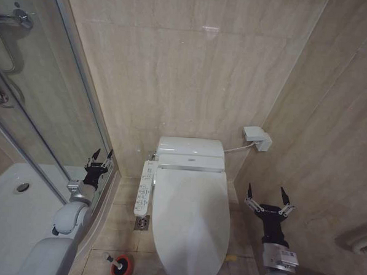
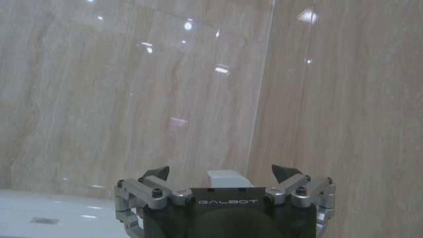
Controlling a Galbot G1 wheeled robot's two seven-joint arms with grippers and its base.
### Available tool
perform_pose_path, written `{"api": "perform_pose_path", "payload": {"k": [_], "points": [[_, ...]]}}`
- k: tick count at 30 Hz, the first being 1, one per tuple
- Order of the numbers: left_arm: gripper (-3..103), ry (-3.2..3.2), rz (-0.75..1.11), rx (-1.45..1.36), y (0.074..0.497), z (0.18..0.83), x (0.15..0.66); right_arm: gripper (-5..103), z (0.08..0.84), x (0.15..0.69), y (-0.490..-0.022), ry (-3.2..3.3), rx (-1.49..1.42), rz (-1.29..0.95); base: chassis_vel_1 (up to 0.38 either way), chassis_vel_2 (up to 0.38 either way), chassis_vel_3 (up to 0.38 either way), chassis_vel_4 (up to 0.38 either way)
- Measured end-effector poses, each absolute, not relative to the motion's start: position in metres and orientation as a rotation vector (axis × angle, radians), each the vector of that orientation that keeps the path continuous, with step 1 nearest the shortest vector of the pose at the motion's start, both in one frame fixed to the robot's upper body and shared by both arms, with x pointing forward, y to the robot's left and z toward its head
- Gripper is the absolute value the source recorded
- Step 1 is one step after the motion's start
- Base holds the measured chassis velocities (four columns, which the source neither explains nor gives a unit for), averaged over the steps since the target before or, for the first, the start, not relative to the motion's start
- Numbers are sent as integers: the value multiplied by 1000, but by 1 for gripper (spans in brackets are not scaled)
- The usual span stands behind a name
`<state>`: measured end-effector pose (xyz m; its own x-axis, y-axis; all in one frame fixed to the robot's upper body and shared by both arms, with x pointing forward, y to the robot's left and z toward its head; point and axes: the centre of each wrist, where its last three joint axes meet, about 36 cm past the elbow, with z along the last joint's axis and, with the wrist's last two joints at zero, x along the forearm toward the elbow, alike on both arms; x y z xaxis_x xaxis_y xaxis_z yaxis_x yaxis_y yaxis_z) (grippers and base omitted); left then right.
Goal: Open the toilet lid, clean the toilet bowl with a toilet brush, close the toilet lid, and flush.
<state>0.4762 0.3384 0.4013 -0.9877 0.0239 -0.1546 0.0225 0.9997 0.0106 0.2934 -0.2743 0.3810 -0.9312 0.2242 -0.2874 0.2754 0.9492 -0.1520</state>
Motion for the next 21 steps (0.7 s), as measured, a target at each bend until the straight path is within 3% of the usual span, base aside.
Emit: {"api": "perform_pose_path", "payload": {"k": [21], "points": [[57, 2989, 16, 41, 339, 398, 486, 100, 381, 293, -274, 2834, 370, -276, 0, 0, 0, 0]]}}
